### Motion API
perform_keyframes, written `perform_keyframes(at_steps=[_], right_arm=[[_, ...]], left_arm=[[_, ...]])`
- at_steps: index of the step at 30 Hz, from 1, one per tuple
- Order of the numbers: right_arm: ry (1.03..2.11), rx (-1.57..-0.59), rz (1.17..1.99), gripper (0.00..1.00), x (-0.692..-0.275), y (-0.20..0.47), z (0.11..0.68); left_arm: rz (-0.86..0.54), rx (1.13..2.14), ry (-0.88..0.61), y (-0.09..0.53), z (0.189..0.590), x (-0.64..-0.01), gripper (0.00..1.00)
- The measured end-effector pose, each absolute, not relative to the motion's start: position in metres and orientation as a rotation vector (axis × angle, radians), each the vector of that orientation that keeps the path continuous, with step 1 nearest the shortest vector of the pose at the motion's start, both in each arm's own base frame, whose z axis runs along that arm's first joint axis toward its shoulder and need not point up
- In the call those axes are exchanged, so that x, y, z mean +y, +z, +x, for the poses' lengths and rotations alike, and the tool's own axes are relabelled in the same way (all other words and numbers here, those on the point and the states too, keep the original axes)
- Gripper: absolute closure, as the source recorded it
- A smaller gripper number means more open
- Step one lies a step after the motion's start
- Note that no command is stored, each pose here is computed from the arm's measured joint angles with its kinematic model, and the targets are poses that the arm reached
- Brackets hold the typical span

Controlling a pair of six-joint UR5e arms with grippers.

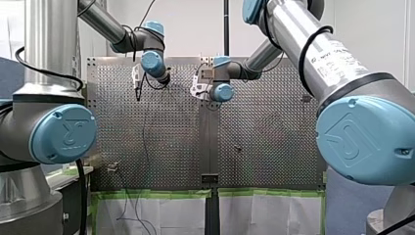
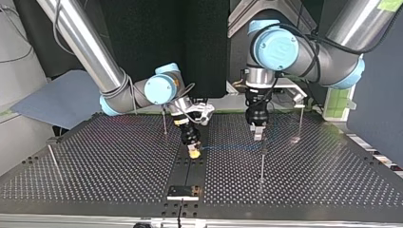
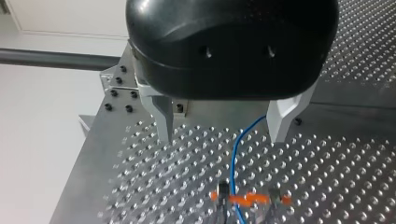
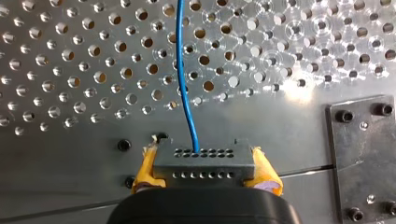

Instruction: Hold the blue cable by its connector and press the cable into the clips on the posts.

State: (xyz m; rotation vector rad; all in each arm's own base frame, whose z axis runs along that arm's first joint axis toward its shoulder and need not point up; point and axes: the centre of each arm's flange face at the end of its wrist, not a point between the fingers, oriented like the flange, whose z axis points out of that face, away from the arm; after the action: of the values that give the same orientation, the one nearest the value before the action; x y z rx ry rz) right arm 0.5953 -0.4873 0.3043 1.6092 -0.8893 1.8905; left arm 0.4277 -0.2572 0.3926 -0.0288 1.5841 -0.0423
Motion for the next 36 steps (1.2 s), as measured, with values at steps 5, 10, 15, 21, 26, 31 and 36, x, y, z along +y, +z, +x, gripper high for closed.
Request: perform_keyframes(at_steps=[5,10,15,21,26,31,36], right_arm=[[1.887,-0.893,1.607,1.0,-0.49,0.304,0.593],[1.885,-0.894,1.607,1.0,-0.491,0.304,0.592],[1.885,-0.895,1.606,1.0,-0.491,0.304,0.592],[1.885,-0.895,1.605,1.0,-0.492,0.304,0.592],[1.884,-0.895,1.604,1.0,-0.492,0.304,0.591],[1.884,-0.896,1.604,1.0,-0.492,0.304,0.591],[1.883,-0.896,1.605,1.0,-0.492,0.304,0.592]], left_arm=[[-0.007,1.592,-0.026,0.395,0.432,-0.28,0.0],[-0.02,1.59,-0.022,0.404,0.432,-0.294,0.0],[-0.069,1.561,0.006,0.42,0.439,-0.291,0.0],[-0.074,1.581,0.036,0.409,0.448,-0.291,0.0],[-0.061,1.599,0.046,0.399,0.452,-0.294,0.0],[-0.059,1.602,0.054,0.395,0.457,-0.293,0.0],[-0.055,1.594,0.051,0.394,0.464,-0.296,0.0]])
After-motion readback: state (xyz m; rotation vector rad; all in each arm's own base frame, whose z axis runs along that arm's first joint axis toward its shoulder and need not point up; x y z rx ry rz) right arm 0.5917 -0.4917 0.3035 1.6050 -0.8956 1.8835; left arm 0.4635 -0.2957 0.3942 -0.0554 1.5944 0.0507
